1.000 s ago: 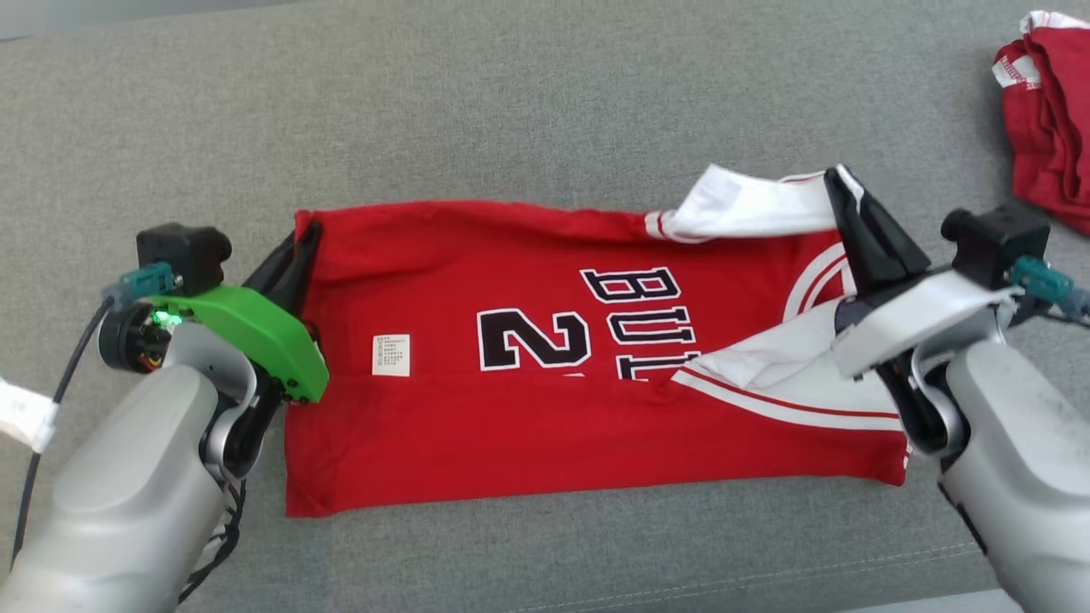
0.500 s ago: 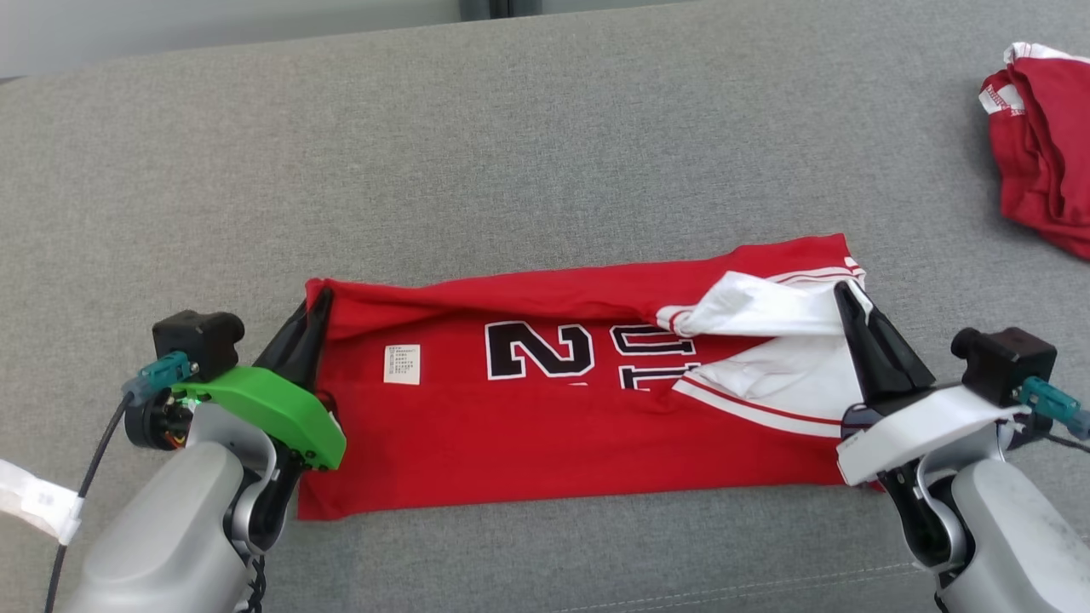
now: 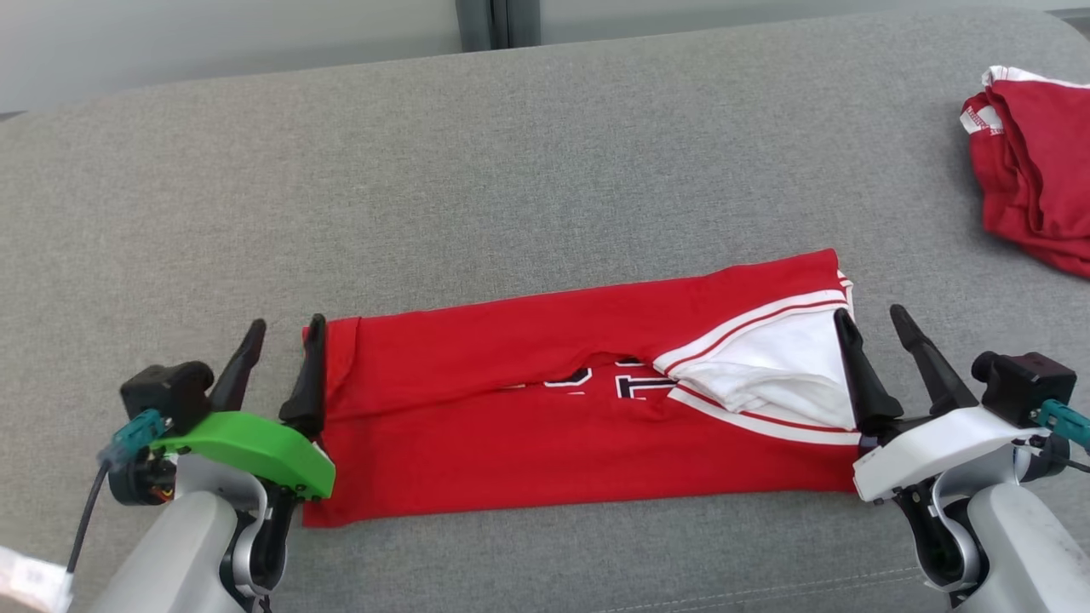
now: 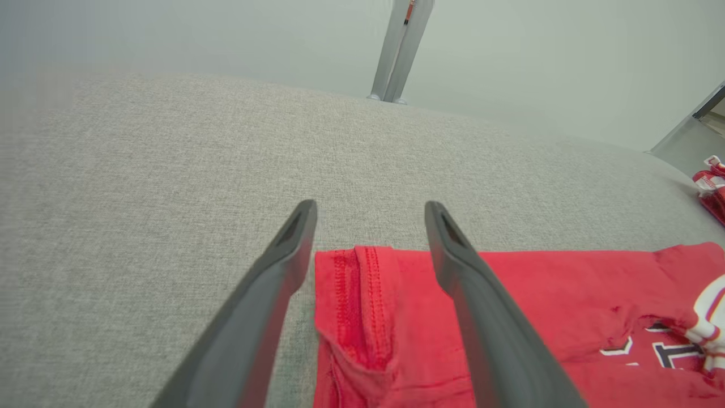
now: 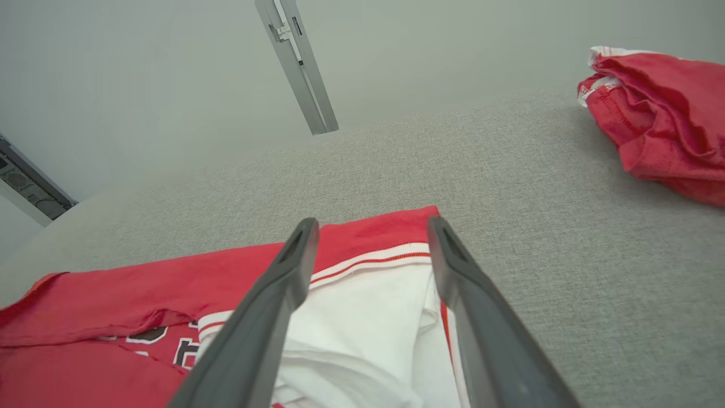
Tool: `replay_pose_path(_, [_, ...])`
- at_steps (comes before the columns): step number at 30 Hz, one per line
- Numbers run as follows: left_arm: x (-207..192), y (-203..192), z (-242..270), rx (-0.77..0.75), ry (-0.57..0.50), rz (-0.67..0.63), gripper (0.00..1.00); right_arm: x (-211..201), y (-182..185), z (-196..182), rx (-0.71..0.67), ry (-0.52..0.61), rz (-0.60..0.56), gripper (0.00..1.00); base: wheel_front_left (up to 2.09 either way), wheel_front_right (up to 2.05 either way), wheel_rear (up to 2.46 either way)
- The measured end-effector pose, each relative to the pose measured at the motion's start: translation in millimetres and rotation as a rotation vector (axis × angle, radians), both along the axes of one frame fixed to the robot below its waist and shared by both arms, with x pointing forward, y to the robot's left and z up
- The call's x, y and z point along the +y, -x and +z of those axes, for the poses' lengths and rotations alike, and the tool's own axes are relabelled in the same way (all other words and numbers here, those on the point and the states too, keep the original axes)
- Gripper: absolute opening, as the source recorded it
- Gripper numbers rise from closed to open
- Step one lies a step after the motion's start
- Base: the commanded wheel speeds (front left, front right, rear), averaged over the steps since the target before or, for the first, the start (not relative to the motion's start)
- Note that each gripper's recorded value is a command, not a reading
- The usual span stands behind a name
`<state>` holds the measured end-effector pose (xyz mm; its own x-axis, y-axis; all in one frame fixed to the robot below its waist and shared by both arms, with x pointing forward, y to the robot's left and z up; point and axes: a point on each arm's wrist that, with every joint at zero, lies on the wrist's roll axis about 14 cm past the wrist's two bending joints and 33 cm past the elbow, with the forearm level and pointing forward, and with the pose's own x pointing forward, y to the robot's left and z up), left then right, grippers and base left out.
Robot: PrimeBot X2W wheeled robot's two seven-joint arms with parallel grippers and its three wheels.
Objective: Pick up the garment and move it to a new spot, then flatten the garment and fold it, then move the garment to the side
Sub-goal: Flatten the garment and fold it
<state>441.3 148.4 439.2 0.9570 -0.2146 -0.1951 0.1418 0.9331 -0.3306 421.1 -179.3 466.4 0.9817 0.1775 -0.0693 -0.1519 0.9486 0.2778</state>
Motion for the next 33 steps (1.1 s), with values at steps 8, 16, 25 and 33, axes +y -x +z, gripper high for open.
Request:
replay_pose_path(8, [25, 3, 38, -0.158, -0.052, 0.106, 1.00, -19, -11, -7, 0.037, 0.063, -0.031, 1.00, 0.00, 0.00, 0.00])
replay_pose_path(16, [52, 19, 49, -0.218, -0.086, 0.225, 1.00, -11, -19, -36, 0.139, 0.144, 0.007, 1.00, 0.00, 0.00, 0.00])
replay_pose_path(25, [74, 38, 37, -0.196, -0.136, 0.320, 1.00, -5, -16, -74, 0.264, 0.167, 0.021, 1.00, 0.00, 0.00, 0.00])
replay_pose_path(33, [82, 47, 35, -0.195, -0.148, 0.340, 1.00, -2, -9, -94, 0.344, 0.161, 0.026, 0.47, 0.00, 0.00, 0.00])
